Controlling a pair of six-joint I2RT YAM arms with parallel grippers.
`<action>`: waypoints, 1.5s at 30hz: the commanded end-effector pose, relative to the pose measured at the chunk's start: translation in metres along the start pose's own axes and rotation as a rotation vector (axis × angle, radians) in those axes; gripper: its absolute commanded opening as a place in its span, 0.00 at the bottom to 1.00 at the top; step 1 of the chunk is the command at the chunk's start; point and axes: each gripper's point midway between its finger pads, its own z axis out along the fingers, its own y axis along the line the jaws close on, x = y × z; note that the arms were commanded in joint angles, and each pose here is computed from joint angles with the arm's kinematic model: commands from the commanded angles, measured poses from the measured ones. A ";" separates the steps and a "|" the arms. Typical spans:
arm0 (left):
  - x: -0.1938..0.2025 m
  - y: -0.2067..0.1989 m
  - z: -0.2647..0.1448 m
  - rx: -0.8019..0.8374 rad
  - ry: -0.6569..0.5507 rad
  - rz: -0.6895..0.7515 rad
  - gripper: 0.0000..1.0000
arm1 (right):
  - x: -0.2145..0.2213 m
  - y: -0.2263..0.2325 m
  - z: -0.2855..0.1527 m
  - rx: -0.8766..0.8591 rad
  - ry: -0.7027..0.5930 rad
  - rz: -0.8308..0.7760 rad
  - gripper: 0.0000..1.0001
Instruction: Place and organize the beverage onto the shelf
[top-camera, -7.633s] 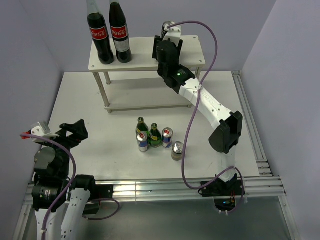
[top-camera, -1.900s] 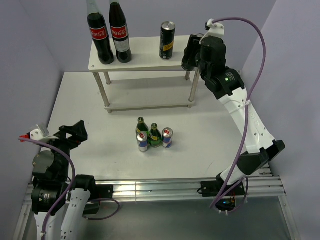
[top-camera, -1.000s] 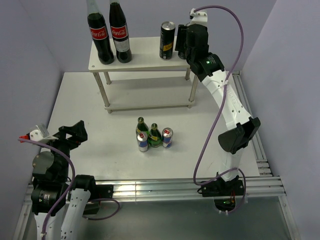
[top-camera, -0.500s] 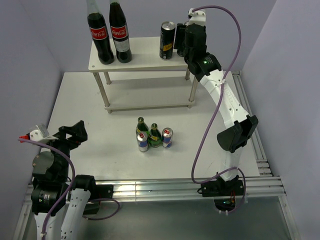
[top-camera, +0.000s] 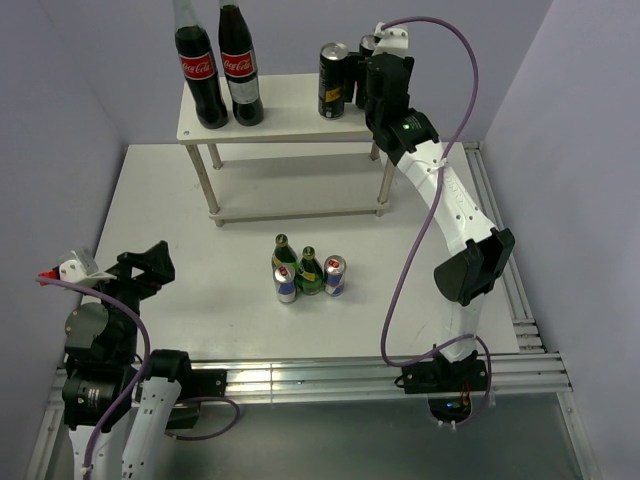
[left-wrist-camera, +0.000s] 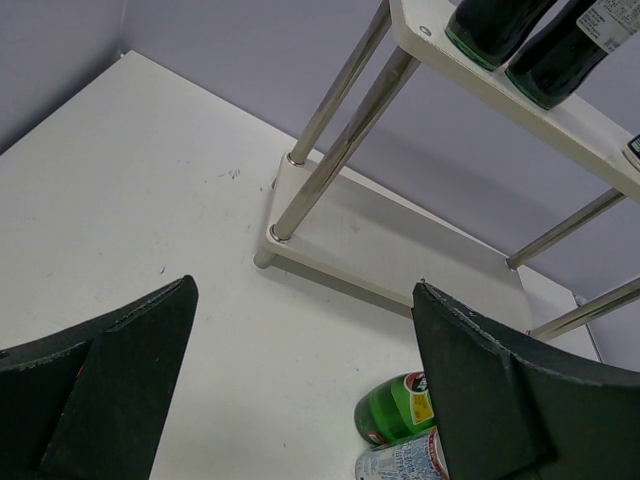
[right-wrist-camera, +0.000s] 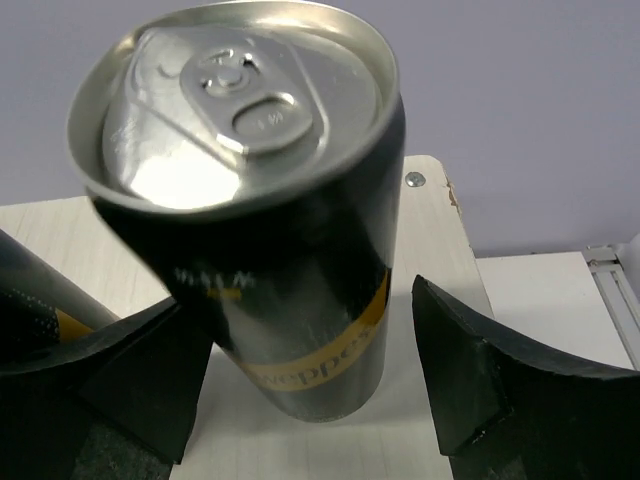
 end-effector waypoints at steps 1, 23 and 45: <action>-0.010 -0.001 -0.002 0.005 -0.046 0.007 0.96 | -0.015 -0.008 -0.007 0.018 -0.040 0.023 0.84; -0.011 0.001 -0.001 -0.007 -0.049 0.009 0.96 | -0.004 -0.020 -0.050 -0.016 -0.003 0.103 0.96; -0.009 0.002 0.002 -0.016 -0.037 0.015 0.96 | 0.105 0.001 -0.246 -0.179 0.071 0.185 1.00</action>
